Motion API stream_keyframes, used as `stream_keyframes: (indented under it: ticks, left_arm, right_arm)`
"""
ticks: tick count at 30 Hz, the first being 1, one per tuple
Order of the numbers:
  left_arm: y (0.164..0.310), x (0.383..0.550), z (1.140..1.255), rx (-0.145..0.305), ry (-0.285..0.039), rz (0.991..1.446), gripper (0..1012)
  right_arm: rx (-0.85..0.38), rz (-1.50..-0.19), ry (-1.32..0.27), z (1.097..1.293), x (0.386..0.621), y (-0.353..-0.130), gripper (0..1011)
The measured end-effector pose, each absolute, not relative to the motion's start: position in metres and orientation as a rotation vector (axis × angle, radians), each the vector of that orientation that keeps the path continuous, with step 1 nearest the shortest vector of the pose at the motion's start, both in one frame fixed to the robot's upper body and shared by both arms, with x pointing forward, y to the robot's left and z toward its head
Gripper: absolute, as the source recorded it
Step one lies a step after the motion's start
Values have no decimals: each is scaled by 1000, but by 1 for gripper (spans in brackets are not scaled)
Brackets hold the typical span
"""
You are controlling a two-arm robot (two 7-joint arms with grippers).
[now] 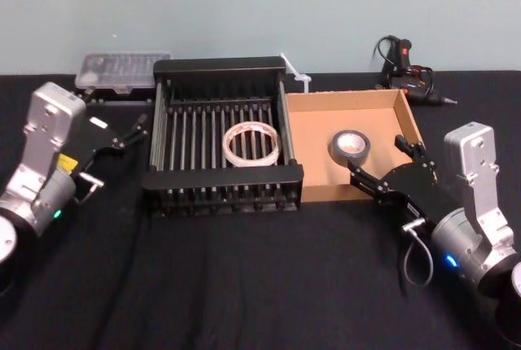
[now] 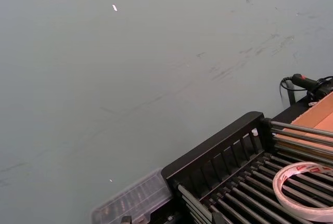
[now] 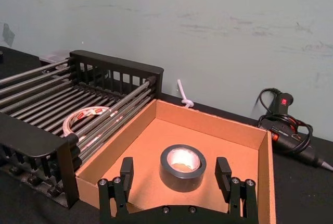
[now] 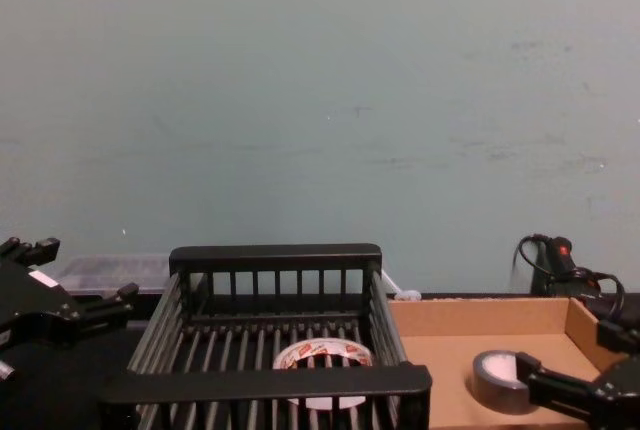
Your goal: Pick up the white tape and place it into the black box , Pick up the silver tape and place it into the brown box.
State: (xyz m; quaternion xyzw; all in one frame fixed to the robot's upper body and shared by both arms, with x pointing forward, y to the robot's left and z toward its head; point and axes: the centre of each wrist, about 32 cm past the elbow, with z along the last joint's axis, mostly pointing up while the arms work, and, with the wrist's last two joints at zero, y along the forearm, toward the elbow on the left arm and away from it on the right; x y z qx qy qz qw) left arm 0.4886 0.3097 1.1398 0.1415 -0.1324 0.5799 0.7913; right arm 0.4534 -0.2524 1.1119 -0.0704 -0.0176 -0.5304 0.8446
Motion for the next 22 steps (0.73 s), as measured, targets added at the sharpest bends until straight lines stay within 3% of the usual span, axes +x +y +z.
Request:
stream_keyframes:
  ticks: [22]
  left_arm:
    - [310,489,1140,304,-285,1248,1001]
  right_arm:
    - [-149,-1119,-39,1113,453,-252,1002]
